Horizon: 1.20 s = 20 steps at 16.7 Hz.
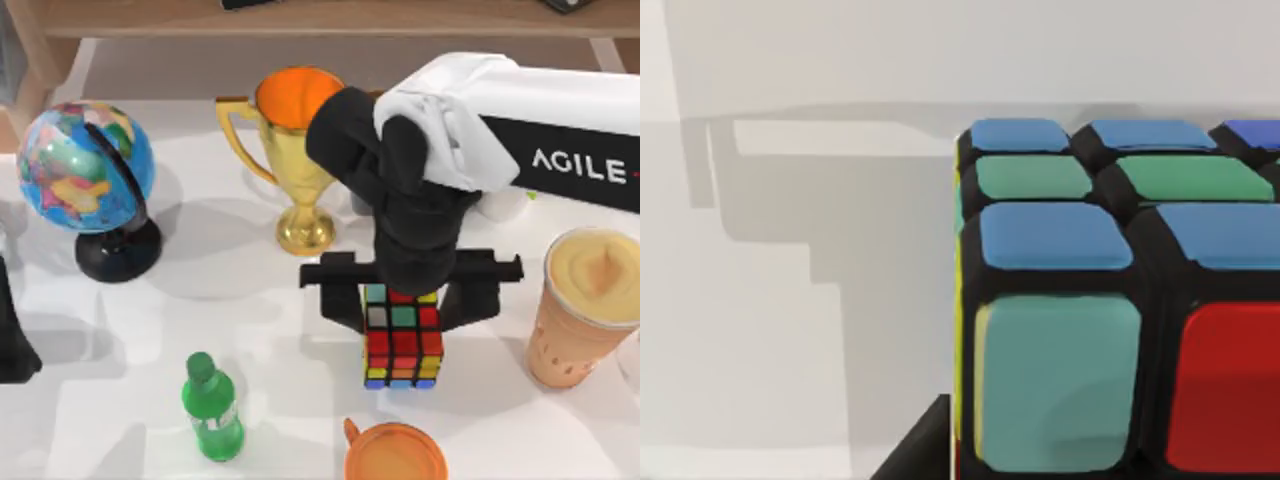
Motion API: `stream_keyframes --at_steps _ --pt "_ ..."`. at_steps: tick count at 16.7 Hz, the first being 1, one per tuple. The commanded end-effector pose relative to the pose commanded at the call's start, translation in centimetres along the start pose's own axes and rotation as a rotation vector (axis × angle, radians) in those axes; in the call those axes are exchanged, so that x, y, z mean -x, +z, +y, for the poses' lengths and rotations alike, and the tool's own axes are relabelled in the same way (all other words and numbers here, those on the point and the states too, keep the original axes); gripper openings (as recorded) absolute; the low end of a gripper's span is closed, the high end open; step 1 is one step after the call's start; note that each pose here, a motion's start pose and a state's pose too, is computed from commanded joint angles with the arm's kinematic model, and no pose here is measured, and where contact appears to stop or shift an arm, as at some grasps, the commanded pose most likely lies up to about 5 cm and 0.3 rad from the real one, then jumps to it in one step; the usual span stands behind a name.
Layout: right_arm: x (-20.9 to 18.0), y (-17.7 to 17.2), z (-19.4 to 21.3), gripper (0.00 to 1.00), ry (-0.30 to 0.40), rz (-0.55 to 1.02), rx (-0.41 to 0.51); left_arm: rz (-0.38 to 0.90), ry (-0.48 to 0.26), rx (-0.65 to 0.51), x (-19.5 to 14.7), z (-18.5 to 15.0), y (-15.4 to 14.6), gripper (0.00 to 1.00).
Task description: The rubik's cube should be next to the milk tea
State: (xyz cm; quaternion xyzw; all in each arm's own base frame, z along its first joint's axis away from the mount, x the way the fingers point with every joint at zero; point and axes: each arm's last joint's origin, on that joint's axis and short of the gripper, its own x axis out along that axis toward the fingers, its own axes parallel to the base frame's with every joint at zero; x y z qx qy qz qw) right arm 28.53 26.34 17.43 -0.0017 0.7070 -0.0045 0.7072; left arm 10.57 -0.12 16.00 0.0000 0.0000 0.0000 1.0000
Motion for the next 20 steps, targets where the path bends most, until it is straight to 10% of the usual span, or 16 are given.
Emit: stream_keyframes --at_steps 14,20 --pt "0.00 0.00 0.00 0.98 0.000 0.000 0.000 0.000 0.000 0.000 0.00 0.00 0.00 1.00" --pt "0.00 0.00 0.00 1.00 0.000 0.000 0.000 0.000 0.000 0.000 0.00 0.00 0.00 1.00"
